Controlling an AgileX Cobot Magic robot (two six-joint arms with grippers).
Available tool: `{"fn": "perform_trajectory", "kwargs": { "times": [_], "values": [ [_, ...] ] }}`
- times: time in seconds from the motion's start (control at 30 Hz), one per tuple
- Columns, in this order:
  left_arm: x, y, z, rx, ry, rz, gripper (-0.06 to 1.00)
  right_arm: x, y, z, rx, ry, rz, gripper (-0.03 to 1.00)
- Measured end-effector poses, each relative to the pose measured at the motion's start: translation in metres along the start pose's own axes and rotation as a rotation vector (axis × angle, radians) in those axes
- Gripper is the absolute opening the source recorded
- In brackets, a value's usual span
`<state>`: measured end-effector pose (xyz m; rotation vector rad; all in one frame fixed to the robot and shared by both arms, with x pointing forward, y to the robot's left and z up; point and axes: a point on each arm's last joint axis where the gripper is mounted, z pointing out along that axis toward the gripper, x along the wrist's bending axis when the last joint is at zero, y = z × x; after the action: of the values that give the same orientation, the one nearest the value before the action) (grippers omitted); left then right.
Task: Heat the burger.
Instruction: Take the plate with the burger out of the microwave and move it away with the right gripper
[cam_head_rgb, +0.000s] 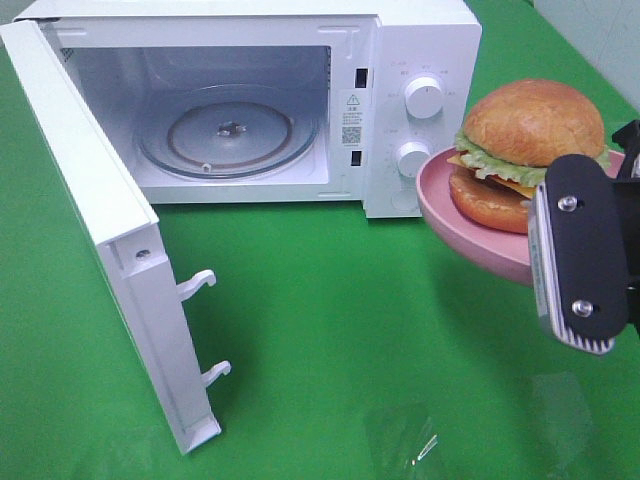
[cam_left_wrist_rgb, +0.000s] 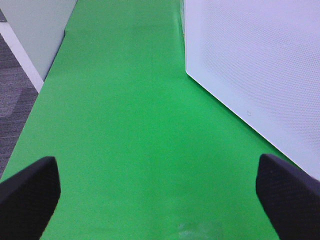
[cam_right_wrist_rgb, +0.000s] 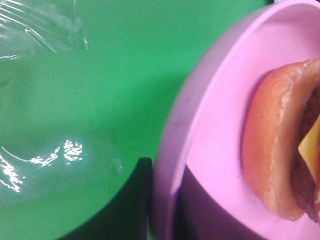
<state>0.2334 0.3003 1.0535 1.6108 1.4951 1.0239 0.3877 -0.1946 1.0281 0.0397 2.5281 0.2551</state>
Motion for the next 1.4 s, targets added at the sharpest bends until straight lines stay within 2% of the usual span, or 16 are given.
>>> {"fn": "perform_trajectory", "kwargs": {
  "times": [0.2,0.63,0.8,0.83,1.13,1.27,1.33,1.4],
  "values": [
    [0.0,0.0,0.0,0.0,0.0,0.0,0.99,-0.003,-0.002,0.0,0.02,-0.031,0.078,0.09],
    [0.0,0.0,0.0,0.0,0.0,0.0,0.99,-0.006,-0.012,0.002,0.141,-0.076,0.243,0.09],
    [0.0,0.0,0.0,0.0,0.0,0.0,0.99,-0.008,-0.013,0.016,0.215,-0.104,0.33,0.09],
    [0.0,0.0,0.0,0.0,0.0,0.0,0.99,-0.009,-0.012,0.023,0.246,-0.11,0.383,0.09],
    [0.0,0.0,0.0,0.0,0.0,0.0,0.99,-0.004,-0.011,0.05,0.358,-0.11,0.546,0.09],
    [0.0,0.0,0.0,0.0,0.0,0.0,0.99,-0.001,-0.014,0.06,0.441,-0.12,0.6,0.09],
    [0.0,0.0,0.0,0.0,0.0,0.0,0.99,0.001,-0.019,0.067,0.534,-0.159,0.668,0.09],
    [0.0,0.0,0.0,0.0,0.0,0.0,0.99,0.001,-0.021,0.068,0.553,-0.169,0.69,0.09]
  ]
}}
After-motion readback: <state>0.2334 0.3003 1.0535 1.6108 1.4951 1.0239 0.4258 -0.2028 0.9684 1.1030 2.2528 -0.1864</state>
